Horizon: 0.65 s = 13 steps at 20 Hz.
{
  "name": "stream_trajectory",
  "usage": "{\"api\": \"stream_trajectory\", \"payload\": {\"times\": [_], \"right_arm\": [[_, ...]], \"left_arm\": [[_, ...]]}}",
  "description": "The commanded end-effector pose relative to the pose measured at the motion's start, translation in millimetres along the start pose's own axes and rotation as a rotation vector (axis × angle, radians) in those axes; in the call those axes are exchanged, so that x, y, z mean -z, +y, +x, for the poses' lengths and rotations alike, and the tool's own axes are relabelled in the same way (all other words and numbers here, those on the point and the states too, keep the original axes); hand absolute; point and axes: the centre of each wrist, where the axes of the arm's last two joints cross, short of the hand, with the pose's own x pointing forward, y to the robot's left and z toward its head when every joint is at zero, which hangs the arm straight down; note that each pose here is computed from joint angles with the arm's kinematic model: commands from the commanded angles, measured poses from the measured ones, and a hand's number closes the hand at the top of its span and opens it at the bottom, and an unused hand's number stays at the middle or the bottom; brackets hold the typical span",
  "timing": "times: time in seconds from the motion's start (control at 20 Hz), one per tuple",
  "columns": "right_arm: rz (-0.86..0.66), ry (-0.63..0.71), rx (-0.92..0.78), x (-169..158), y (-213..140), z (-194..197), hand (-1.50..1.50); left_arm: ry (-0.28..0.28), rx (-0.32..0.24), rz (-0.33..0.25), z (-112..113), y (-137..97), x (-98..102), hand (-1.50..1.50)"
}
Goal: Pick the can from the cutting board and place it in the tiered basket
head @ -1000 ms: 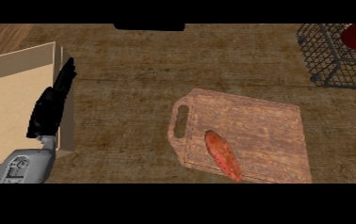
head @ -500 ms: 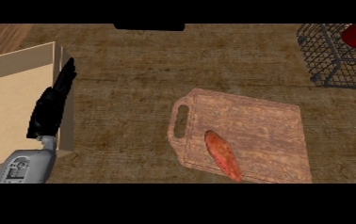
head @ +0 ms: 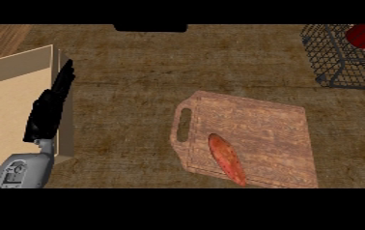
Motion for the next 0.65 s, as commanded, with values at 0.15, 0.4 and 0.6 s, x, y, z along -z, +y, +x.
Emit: {"api": "stream_trajectory", "payload": {"times": [0.15,0.4,0.6], "right_arm": [[0.038,0.130,0.078,-23,-77,-40,-1.50],[0.023,0.116,0.128,-57,-121,-88,-1.50],[0.034,0.088,0.196,-80,-122,-125,-1.50]], "left_arm": [[0.021,-0.003,0.014,-6,3,5,0.00],[0.004,0.005,0.018,-15,-10,-1,0.00],[0.009,-0.019,0.011,-1,-4,0,0.00]]}}
